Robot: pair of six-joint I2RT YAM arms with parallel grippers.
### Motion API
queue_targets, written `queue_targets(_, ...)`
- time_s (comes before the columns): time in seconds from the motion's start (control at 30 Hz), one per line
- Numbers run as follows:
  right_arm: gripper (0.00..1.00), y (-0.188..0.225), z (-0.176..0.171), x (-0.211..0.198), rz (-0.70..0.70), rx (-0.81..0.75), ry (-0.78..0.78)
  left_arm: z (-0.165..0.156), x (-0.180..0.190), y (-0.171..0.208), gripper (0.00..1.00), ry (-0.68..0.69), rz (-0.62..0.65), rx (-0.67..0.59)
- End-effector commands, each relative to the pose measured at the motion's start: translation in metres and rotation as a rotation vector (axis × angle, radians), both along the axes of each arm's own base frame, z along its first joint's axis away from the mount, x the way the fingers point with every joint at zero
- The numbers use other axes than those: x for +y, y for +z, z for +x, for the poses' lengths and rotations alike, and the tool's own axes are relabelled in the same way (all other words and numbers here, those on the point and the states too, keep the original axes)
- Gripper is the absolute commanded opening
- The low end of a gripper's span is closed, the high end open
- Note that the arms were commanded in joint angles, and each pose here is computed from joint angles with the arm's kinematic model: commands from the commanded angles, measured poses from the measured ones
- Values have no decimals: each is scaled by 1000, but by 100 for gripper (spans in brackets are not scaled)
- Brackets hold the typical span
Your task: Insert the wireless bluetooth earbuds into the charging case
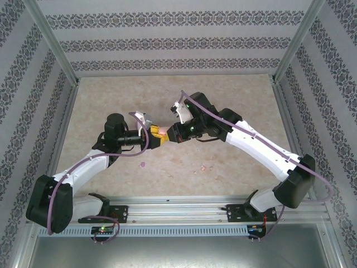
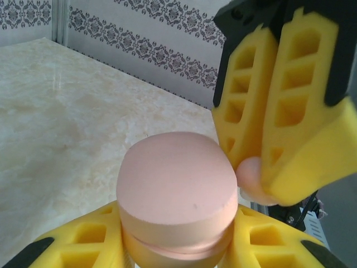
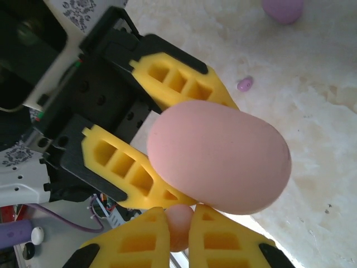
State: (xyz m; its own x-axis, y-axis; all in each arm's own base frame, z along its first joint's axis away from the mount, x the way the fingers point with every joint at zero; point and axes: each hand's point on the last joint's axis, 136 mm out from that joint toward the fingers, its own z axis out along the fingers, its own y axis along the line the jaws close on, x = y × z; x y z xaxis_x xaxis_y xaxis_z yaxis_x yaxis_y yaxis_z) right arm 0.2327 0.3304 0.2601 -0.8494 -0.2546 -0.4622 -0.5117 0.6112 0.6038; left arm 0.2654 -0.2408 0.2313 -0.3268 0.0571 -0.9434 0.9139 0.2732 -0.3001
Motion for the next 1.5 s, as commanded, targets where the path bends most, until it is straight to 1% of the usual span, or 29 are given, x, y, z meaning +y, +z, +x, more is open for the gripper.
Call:
queue_targets(0.0,9,12,8,5,19,-20,-10,-8,-8,23,13,-60,-42,-78)
queue_targets(0.17,9,13,17,2,13,-33,-30,-10,-9,27,13,-69,-46,-84)
queue_targets(0.43,9,22,28,0,42,-44,-78,-13,-9,28,14,-82,-49,-90)
queue_targets(0.83,10,25,21,16,94,-15,-49,-12,-10,36,14,-76,-55,-109)
queue_targets(1.3,10,20,15,24,97,2,-36,-10,-14,34,14,-81,-59,-105)
queue_targets(1.47,9,7,14,26,73,23,-33,-8,-15,35,13,-78,-57,-109)
